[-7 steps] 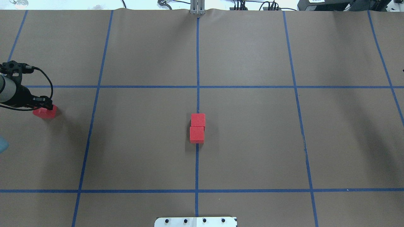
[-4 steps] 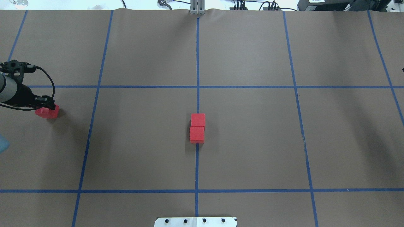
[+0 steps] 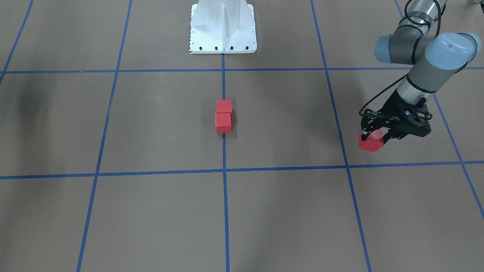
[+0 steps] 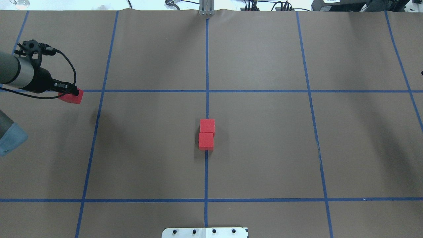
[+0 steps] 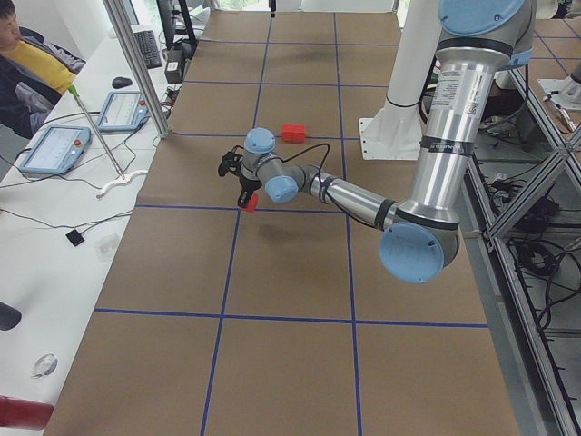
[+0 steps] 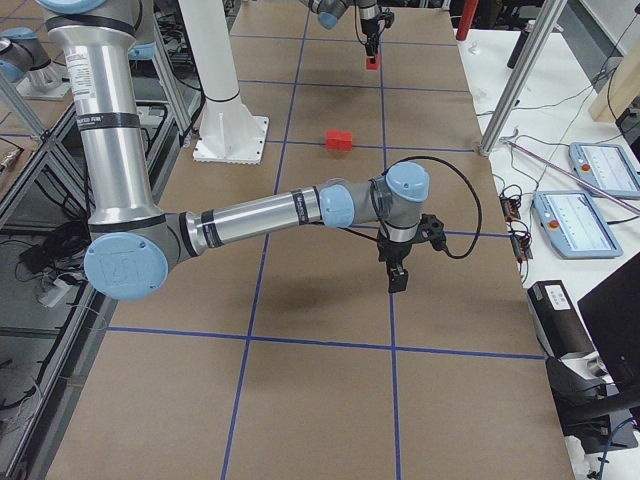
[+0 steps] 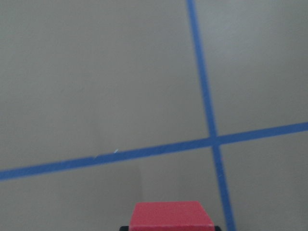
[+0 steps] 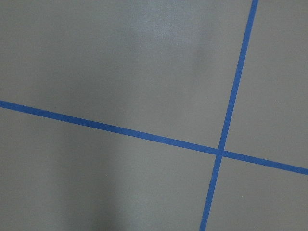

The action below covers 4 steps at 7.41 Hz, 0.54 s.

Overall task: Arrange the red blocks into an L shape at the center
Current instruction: 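Lift the red cube with the left gripper and carry it toward the centre cubes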

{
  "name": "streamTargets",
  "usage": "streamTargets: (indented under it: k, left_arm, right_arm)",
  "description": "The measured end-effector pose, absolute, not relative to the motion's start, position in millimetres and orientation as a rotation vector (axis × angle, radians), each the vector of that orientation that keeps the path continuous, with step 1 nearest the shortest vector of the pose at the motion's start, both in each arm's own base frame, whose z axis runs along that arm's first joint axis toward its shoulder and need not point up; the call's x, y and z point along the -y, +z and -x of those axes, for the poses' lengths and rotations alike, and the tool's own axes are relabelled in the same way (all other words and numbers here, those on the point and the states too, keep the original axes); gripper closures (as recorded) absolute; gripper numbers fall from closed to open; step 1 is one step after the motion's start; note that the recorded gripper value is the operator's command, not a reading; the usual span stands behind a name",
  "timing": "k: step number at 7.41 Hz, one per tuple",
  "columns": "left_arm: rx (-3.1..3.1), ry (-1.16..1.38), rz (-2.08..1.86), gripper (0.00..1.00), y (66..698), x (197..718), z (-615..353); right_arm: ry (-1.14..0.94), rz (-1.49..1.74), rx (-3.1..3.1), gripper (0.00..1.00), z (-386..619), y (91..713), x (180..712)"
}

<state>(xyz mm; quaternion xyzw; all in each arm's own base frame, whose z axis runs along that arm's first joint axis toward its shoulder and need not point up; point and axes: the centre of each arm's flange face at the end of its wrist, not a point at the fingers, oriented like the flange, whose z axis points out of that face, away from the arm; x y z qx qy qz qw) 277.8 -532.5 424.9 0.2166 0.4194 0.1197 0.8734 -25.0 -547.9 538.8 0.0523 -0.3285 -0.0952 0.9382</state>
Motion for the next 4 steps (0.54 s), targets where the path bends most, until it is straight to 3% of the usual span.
streamTargets:
  k: [4]
  left_arm:
    - [-0.908, 0.484, -0.644, 1.0, 353, 531, -308]
  right_arm:
    - [-0.189, -0.094, 0.67, 0.01, 23, 546, 543]
